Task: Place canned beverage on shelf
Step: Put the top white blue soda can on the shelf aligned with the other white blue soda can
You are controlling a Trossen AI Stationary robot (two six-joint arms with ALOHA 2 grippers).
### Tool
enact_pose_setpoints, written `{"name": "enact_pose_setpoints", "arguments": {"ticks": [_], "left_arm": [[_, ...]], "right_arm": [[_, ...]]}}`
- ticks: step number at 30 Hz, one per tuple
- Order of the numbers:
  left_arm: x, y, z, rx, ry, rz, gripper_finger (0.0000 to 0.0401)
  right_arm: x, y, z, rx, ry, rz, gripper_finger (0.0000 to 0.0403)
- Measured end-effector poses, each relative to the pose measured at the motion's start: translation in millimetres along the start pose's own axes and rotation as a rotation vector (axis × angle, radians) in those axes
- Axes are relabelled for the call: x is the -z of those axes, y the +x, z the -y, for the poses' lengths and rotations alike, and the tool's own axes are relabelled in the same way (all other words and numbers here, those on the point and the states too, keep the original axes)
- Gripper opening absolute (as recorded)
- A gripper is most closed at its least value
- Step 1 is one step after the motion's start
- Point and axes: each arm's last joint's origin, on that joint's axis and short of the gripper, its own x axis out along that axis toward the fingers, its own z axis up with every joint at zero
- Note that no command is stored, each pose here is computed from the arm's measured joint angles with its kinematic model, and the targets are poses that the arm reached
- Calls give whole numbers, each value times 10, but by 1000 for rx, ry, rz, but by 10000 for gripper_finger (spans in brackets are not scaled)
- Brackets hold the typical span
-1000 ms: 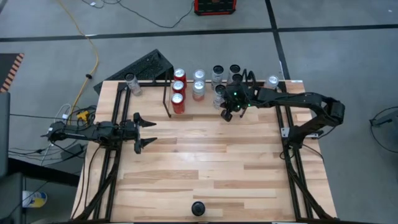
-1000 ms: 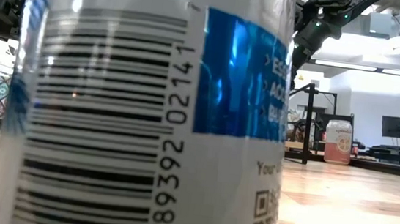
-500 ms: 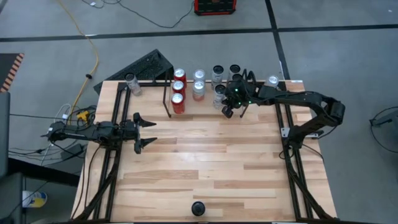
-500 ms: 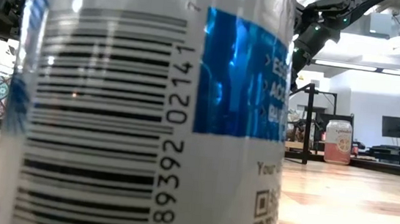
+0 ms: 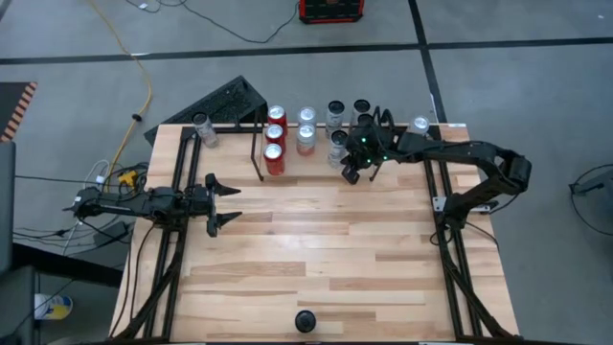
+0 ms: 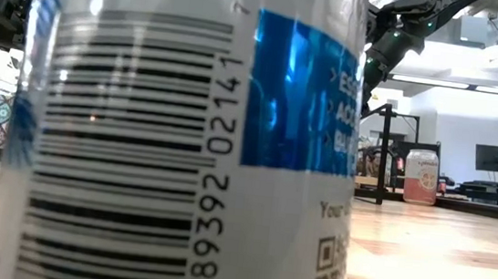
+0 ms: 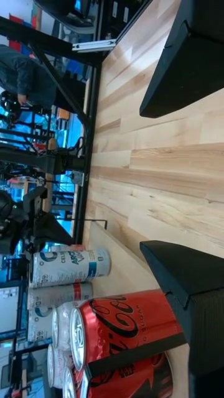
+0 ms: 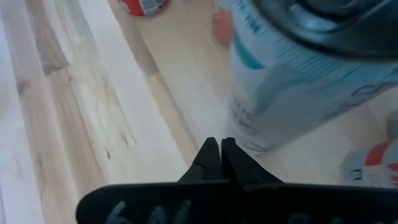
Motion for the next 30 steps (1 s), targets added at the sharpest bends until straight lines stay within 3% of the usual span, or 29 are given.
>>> {"name": "enact_pose_setpoints", "arguments": {"ticks": [30], "left_arm": [[0,0,0,0,0,0,327]], "right_arm": [[8,4,-57,-7,-38,-3,0]]}}
